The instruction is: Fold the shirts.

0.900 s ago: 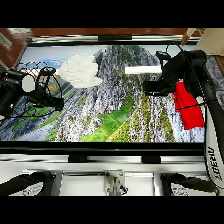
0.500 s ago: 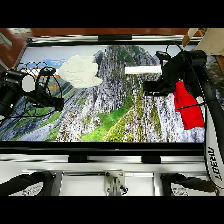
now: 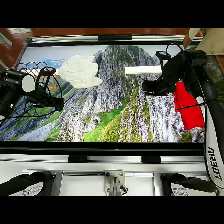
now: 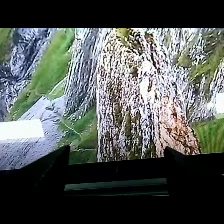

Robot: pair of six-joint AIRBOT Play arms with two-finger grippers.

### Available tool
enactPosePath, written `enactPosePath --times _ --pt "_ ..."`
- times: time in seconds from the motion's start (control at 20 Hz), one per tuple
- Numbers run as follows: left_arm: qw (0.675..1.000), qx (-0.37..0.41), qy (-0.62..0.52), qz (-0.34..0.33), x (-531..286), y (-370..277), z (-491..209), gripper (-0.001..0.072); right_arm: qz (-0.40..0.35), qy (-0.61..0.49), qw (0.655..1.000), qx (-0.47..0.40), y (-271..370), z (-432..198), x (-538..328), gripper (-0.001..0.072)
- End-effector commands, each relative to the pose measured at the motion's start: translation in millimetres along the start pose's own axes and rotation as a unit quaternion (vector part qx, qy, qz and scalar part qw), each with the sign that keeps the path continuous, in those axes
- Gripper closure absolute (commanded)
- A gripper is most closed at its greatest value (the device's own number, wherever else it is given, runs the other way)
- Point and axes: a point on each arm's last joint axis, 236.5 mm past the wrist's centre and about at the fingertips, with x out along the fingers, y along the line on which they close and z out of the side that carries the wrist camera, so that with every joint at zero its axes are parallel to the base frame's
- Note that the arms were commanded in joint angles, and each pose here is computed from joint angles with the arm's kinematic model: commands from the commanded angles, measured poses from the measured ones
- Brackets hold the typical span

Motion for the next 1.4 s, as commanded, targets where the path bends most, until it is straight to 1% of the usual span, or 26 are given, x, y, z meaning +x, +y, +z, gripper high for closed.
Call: enactPosePath --times 0.0,0.15,0.25,0.4,0.55,0.65,0.75,0.8,1.0,1.1,1.2,1.35 --pt "1.000 -0.001 -0.001 0.000 -0.1 0.3 0.2 0.0028 0.000 -0.008 1.000 -0.001 0.4 3.7 -0.2 0.0255" --pt "1.000 -0.002 -0.024 -0.008 0.1 -3.9 11.7 0.0028 -0.015 -0.007 1.000 -0.003 -6.9 3.2 -0.3 0.0256" --pt "0.997 -0.005 -0.068 -0.026 -1.8 -12.0 32.4 0.0028 -0.017 -0.008 1.000 -0.004 -7.8 4.0 -0.3 0.0255" --pt "0.990 -0.007 -0.140 -0.030 -8.3 -13.7 66.4 0.0028 -0.016 -0.013 1.000 -0.004 -7.4 6.2 -0.3 0.0256" --pt "0.973 -0.009 -0.228 -0.037 -18.4 -16.7 108.7 0.0027 -0.012 -0.025 1.000 -0.004 -5.1 11.7 -0.5 0.0256" --pt "0.949 -0.013 -0.313 -0.045 -34.0 -19.8 148.3 0.0027 -0.010 -0.034 0.999 -0.003 -4.4 16.4 -0.7 0.0256" --pt "0.931 -0.032 -0.359 -0.065 -44.6 -25.4 168.8 0.0014 -0.008 -0.046 0.999 -0.003 -3.5 22.0 -1.2 0.0256" --pt "0.932 -0.036 -0.352 -0.071 -42.7 -27.8 166.7 -0.0013 -0.008 -0.049 0.999 -0.001 -3.2 23.3 -1.3 0.0255" --pt "0.956 -0.041 -0.281 -0.070 -19.5 -26.5 139.5 -0.0013 0.004 -0.043 0.999 0.005 2.2 20.4 -1.0 0.0256" --pt "0.957 -0.093 -0.267 -0.072 -4.2 -9.5 141.3 -0.0013 0.006 -0.042 0.999 0.007 3.3 20.3 -0.4 0.0255" --pt "0.958 -0.130 -0.246 -0.068 22.6 14.1 152.3 -0.0013 0.007 -0.047 0.999 0.014 3.8 22.5 -0.6 0.0256" --pt "0.953 -0.158 -0.242 -0.091 49.6 26.7 193.8 -0.0013 0.010 -0.060 0.998 0.014 4.9 28.5 -1.2 0.0256"
